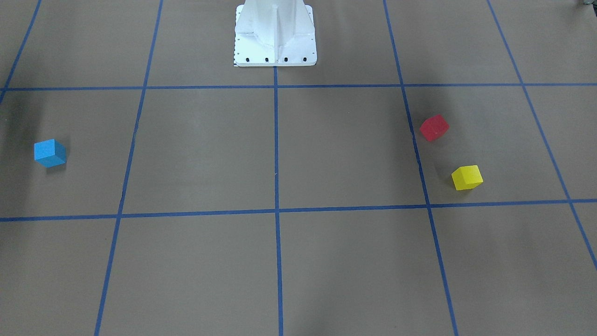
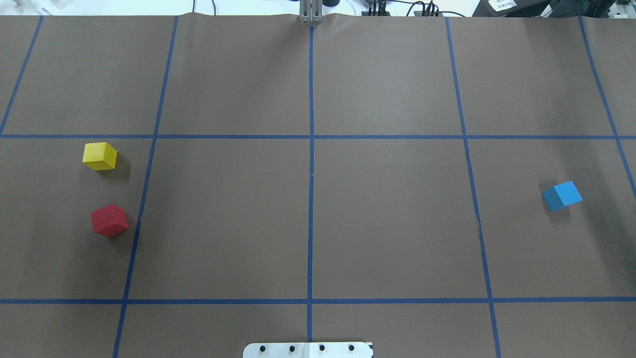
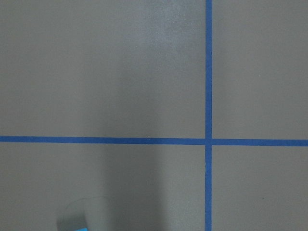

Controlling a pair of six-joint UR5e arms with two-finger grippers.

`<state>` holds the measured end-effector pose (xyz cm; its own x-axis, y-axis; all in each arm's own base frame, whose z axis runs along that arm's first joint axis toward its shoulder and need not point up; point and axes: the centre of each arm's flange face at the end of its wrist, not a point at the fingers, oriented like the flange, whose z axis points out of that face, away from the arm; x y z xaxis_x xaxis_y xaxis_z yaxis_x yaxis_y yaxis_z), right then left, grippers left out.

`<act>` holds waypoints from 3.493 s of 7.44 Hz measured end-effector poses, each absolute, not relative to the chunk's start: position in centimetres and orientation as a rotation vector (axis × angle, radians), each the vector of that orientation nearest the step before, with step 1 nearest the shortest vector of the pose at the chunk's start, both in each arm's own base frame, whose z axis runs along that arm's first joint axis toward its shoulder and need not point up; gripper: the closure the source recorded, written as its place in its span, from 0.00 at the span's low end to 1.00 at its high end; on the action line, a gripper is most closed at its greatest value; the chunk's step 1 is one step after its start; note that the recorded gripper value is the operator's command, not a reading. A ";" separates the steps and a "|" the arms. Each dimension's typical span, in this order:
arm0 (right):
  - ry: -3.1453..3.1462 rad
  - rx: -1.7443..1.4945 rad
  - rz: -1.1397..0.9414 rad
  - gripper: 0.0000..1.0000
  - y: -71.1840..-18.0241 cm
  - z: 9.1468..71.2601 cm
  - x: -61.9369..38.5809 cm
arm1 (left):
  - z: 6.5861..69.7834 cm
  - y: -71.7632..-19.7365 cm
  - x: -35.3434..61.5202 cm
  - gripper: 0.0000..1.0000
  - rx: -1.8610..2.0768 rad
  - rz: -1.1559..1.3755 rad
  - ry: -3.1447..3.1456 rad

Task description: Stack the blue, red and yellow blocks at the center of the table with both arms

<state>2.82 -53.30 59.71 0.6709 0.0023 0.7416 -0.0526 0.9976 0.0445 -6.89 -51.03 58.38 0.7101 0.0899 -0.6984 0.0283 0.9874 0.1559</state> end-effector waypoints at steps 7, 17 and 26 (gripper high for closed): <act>-0.831 0.095 0.001 0.01 -53.3 58.8 1.8 | 56.9 -50.9 -7.0 0.00 0.190 0.044 0.766; -0.818 0.010 -0.050 0.01 -45.3 56.3 -17.2 | 51.1 -50.2 -3.2 0.00 0.286 0.163 0.748; -0.748 0.005 -0.257 1.00 -44.5 60.8 -21.1 | 50.8 -50.1 -3.2 0.00 0.294 0.170 0.751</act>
<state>-21.11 -44.45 60.80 0.7031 -0.2332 0.6718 0.2295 0.9686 0.0961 -3.17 -50.07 50.76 0.7202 0.2556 -0.6449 -0.0472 0.9455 0.3221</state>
